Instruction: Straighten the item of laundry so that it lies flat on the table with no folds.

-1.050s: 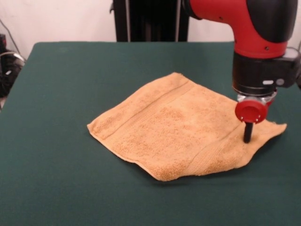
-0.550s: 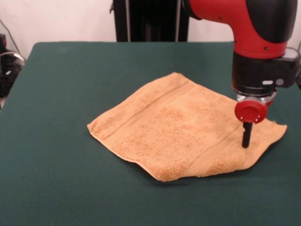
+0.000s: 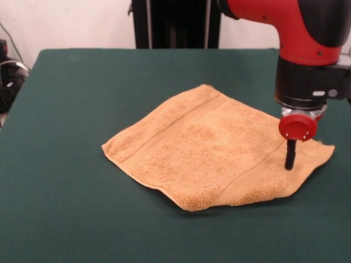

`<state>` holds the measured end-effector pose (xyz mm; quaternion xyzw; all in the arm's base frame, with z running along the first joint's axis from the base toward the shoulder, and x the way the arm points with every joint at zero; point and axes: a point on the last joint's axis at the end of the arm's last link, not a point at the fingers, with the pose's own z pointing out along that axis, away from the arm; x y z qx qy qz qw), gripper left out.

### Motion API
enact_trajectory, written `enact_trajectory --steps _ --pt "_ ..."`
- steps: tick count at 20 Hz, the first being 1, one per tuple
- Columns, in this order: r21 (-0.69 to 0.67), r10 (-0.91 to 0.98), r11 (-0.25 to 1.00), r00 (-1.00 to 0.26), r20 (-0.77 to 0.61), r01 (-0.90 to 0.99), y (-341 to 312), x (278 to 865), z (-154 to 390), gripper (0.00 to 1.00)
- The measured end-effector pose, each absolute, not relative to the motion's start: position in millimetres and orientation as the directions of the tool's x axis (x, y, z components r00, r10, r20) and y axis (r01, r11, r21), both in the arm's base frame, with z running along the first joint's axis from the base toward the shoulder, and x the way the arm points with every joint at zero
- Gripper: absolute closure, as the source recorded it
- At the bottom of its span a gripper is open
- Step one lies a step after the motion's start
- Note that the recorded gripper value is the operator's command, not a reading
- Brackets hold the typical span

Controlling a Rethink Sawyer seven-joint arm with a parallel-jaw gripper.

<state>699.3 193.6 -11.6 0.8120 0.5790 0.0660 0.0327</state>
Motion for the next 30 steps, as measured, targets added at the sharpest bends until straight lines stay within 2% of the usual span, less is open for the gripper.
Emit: enact_trajectory --steps 19,30 --pt "0.090 0.970 -0.241 0.242 -0.001 0.966 175.8 687.0 -3.9 0.00" --pt "0.107 0.957 -0.288 0.288 0.010 0.952 145.2 697.5 10.3 0.00"
